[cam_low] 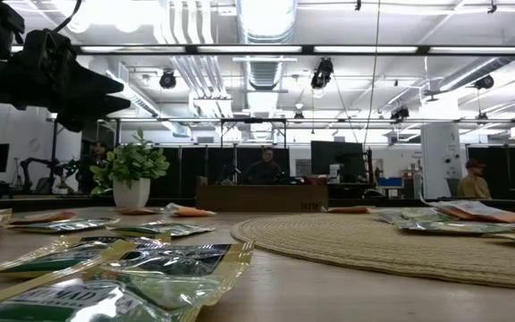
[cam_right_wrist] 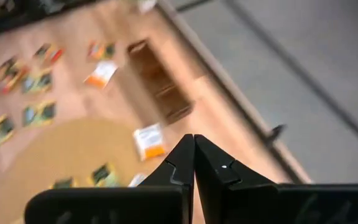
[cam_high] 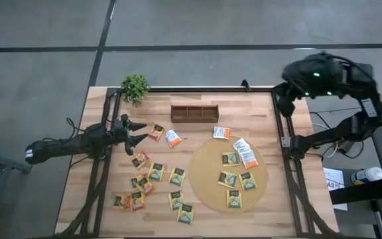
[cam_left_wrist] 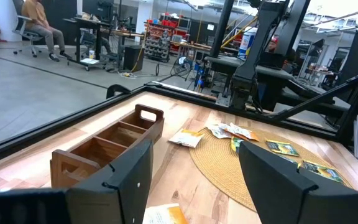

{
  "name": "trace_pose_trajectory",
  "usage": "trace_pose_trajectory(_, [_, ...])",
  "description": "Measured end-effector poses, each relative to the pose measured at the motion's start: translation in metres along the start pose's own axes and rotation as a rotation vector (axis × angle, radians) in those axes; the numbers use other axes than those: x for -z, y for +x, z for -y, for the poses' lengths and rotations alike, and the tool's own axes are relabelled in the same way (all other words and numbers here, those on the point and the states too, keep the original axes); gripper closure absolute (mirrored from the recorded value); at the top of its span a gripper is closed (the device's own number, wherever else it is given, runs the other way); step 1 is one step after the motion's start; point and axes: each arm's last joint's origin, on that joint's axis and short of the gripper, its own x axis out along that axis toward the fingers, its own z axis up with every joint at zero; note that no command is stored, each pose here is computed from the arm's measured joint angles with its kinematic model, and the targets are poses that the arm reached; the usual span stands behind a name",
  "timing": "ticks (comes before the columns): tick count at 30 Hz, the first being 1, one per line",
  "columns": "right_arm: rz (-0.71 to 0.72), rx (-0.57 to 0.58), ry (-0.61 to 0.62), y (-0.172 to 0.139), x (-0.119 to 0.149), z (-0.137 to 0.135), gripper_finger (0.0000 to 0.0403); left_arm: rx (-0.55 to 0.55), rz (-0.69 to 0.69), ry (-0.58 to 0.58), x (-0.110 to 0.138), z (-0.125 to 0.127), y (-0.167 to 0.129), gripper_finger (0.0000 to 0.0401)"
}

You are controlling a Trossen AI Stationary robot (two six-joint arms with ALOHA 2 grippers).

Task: Pick & Place Tea
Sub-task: Put the white tea bag into the right section of the wooden organizer

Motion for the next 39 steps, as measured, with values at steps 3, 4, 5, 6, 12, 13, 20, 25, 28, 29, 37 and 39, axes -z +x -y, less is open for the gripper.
trace_pose_trajectory(3, [-0.100,-0.087,-0.059,0.022,0.003,-0.004,0.0394,0.000,0.000,0.000,0.000,0.000,0.000,0.0168])
trace_pose_trajectory(4, [-0.133,-0.109,-0.079,0.029,0.004,-0.005,0.0394,0.000,0.000,0.000,0.000,0.000,0.000,0.0168])
trace_pose_trajectory(5, [-0.161,-0.127,-0.097,0.036,0.006,-0.006,0.0393,0.000,0.000,0.000,0.000,0.000,0.000,0.0168])
trace_pose_trajectory(6, [-0.193,-0.152,-0.109,0.043,0.009,-0.008,0.0390,0.000,0.000,0.000,0.000,0.000,0.000,0.0168])
trace_pose_trajectory(12, [-0.367,-0.282,-0.164,0.078,0.031,-0.013,0.0357,0.000,0.000,0.000,0.000,0.000,0.000,0.0168])
trace_pose_trajectory(13, [-0.392,-0.285,-0.176,0.084,0.035,-0.014,0.0350,0.000,0.000,0.000,0.000,0.000,0.000,0.0168])
trace_pose_trajectory(20, [-0.551,-0.313,-0.248,0.121,0.059,-0.015,0.0289,0.000,0.000,0.000,0.000,0.000,0.000,0.0168])
trace_pose_trajectory(25, [-0.626,-0.326,-0.284,0.144,0.077,-0.016,0.0248,0.000,0.000,0.000,0.000,0.000,0.000,0.0168])
trace_pose_trajectory(28, [-0.646,-0.329,-0.289,0.159,0.087,-0.017,0.0232,0.000,0.000,0.000,0.000,0.000,0.000,0.0168])
trace_pose_trajectory(29, [-0.649,-0.331,-0.288,0.165,0.091,-0.017,0.0229,0.000,0.000,0.000,0.000,0.000,0.000,0.0168])
trace_pose_trajectory(37, [-0.670,-0.419,-0.227,0.206,0.125,-0.022,0.0232,0.000,0.000,0.000,0.000,0.000,0.000,0.0168])
trace_pose_trajectory(39, [-0.666,-0.439,-0.209,0.215,0.133,-0.023,0.0236,0.000,0.000,0.000,0.000,0.000,0.000,0.0168])
